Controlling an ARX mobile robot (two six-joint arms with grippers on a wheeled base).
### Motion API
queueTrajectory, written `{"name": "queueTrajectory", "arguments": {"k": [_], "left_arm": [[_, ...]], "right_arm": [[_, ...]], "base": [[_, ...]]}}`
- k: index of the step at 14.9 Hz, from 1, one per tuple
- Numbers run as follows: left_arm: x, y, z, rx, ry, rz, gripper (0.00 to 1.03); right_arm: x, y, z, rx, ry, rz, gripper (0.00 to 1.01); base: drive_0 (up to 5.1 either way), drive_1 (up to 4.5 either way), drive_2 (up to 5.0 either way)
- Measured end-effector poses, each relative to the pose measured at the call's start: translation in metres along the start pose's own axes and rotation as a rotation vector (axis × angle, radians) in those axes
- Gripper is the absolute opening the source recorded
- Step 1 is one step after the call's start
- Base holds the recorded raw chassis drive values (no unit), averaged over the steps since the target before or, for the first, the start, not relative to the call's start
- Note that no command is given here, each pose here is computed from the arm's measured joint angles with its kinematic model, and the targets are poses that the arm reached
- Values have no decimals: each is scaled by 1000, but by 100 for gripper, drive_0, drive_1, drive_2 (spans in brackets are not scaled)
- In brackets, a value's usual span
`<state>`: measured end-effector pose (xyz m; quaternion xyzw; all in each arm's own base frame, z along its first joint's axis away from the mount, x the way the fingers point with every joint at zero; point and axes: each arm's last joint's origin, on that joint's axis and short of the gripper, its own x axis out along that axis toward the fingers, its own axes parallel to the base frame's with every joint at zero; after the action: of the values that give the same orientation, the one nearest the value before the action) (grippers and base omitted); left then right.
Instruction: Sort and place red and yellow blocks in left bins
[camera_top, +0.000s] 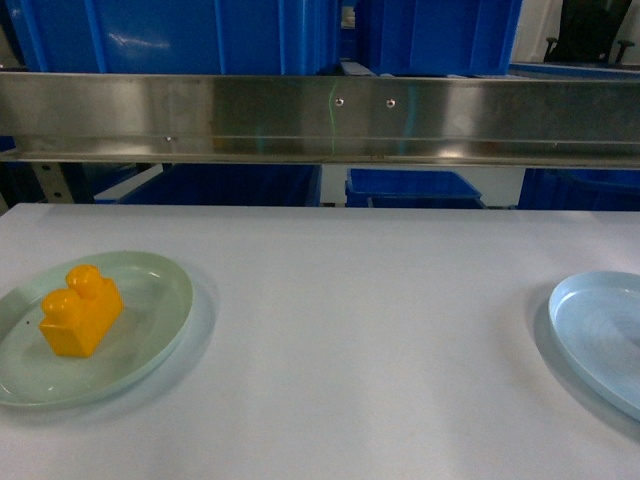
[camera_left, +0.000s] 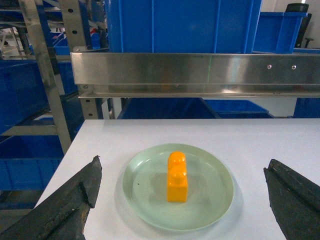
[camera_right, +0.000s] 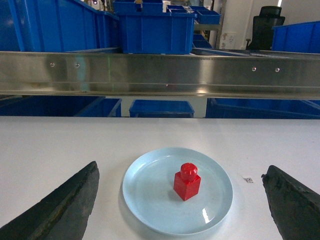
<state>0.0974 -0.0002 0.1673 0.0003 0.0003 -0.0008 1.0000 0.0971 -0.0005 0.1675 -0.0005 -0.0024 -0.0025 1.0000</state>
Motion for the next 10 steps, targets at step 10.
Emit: {"name": "queueTrajectory", "arguments": {"k": [10], "left_arm": [[0,0,0,0,0,0,98]], "right_arm": [[0,0,0,0,0,0,98]], "base": [[0,0,0]]}}
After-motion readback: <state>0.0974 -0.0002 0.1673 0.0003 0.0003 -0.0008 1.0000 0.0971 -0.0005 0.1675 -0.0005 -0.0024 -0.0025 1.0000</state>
